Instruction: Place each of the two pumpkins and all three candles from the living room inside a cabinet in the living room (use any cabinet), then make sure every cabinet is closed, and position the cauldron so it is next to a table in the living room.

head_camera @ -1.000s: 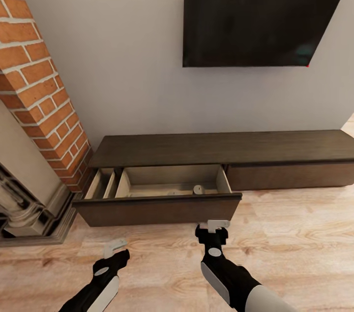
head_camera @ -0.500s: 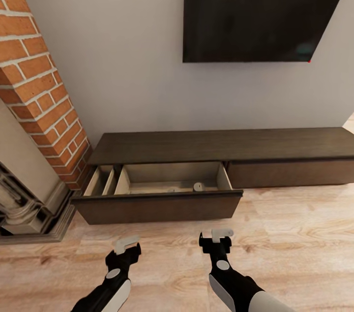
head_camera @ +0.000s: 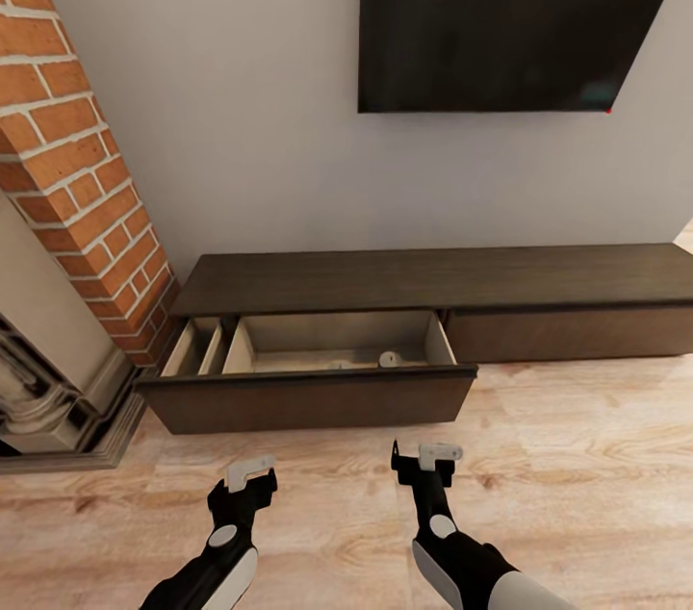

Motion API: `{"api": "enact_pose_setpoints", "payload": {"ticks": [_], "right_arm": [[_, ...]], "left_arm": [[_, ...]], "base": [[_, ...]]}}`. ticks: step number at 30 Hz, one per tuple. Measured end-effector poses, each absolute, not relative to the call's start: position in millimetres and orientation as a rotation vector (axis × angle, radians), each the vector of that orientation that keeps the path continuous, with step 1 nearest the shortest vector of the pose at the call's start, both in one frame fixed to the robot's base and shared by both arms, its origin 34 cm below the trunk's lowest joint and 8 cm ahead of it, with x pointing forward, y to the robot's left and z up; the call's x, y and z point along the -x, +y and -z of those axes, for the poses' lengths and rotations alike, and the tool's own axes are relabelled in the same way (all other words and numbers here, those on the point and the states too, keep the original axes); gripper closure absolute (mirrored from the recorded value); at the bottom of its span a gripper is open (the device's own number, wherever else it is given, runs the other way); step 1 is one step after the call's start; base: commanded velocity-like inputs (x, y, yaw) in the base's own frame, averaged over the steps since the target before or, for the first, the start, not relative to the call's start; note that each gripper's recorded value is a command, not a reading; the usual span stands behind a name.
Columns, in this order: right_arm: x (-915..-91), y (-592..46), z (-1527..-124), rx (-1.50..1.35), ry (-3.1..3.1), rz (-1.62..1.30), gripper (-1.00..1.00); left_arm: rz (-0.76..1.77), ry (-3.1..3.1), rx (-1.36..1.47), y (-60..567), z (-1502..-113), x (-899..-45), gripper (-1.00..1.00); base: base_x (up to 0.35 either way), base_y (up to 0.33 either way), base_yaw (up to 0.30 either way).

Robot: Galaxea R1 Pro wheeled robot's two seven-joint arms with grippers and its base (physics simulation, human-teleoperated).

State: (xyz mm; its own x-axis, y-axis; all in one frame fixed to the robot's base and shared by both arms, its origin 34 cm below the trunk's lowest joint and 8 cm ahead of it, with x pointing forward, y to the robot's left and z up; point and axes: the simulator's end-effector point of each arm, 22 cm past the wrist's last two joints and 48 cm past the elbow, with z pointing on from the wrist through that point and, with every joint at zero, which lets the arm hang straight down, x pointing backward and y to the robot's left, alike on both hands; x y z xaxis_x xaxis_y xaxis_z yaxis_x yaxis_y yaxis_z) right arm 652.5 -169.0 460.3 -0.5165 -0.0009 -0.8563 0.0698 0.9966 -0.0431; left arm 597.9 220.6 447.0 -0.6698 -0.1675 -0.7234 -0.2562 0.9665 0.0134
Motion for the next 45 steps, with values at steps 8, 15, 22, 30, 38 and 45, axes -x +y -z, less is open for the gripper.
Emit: {"api": "enact_pose_setpoints", "payload": {"ticks": [8,15,22,30,38,45], "right_arm": [[-653,-167,-451,-0.052,2.073,0.075,-1.0],[-656,-167,-454,-0.024,1.954,0.046,-1.0],[-645,-175,-428,0.0,1.979,0.073,-1.0],[-642,-172,-413,0.007,1.971,0.058,-1.0],[-638,-163,-394,0.036,1.975,0.011,-1.0],[-634,-163,-378,0.035,1.976,0.009,-1.0]], "left_arm": [[-0.154,2.254,0.243,219,-443,-606,-1.0],[-0.154,2.236,0.219,216,-434,-608,-1.0],[-0.132,2.228,0.174,202,-423,-605,-1.0],[-0.108,2.218,0.141,189,-410,-602,-1.0],[-0.105,2.205,0.146,189,-395,-600,-1.0],[-0.102,2.192,0.153,190,-382,-598,-1.0]], "base": [[0.0,0.0,0.0],[0.0,0.0,0.0],[0.0,0.0,0.0],[0.0,0.0,0.0],[0.0,0.0,0.0],[0.0,0.0,0.0]]}}
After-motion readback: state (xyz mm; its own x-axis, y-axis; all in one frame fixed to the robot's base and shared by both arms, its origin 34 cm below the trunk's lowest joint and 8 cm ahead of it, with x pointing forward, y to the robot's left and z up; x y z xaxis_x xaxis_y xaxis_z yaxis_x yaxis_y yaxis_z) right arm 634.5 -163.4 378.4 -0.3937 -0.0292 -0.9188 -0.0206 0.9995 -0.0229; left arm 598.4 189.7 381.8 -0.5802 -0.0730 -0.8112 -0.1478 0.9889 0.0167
